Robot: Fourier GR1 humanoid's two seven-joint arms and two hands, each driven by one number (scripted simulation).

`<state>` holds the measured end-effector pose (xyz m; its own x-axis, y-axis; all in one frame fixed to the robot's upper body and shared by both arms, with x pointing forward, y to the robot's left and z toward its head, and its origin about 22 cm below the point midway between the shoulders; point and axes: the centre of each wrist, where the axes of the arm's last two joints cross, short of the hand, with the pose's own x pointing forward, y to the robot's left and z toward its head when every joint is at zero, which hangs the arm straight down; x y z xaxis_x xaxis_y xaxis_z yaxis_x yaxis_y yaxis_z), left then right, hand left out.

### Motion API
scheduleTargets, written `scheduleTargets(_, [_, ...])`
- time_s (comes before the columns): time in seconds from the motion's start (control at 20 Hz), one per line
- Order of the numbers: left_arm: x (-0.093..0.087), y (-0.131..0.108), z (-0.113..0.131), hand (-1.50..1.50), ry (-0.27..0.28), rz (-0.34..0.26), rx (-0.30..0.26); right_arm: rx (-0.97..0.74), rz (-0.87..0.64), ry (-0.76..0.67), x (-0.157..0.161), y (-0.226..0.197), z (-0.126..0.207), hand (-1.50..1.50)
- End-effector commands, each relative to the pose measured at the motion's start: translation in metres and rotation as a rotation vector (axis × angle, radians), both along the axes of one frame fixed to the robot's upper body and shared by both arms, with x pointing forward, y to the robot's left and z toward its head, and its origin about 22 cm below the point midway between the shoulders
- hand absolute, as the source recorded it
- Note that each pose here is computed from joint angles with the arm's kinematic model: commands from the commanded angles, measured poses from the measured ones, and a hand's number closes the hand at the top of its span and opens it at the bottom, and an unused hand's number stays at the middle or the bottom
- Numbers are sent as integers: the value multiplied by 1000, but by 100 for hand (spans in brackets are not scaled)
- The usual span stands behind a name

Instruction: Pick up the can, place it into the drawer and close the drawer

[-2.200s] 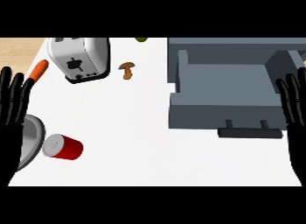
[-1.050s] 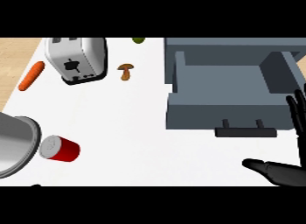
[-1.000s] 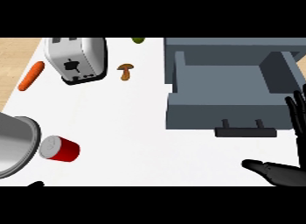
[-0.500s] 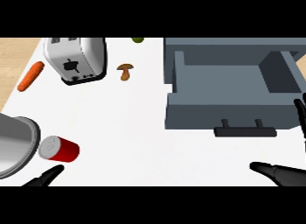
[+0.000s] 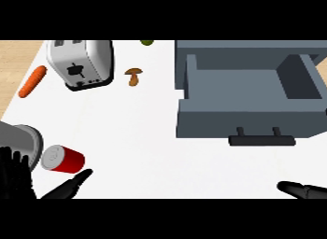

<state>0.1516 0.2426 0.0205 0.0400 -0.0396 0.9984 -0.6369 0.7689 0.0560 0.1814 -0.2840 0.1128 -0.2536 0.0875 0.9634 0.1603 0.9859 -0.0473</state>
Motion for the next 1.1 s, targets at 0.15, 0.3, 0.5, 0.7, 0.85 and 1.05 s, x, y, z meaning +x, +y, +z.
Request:
scheduleTargets(0.15, [-2, -2, -34, -150, 31, 56, -4, 4, -4, 2, -12, -18, -8, -150])
scheduleTargets(0.3, [-7, 27, -59, -150, 32, 82, -18, 13, -16, 6, -9, -27, -8, -150])
scheduleTargets(0.5, [-7, 28, -78, -150, 51, 84, -25, 1, -12, -10, -27, -9, 1, -150])
scheduleTargets(0.7, [0, 27, -106, -150, 59, 97, -46, 9, -21, -23, -11, -11, 14, -150])
scheduleTargets(0.85, [18, 46, -111, -150, 68, 102, -47, -4, -12, 1, -22, -18, 14, -150])
scheduleTargets(1.05, [11, 34, -135, -150, 61, 109, -76, 0, -27, -20, -26, -9, -8, -150])
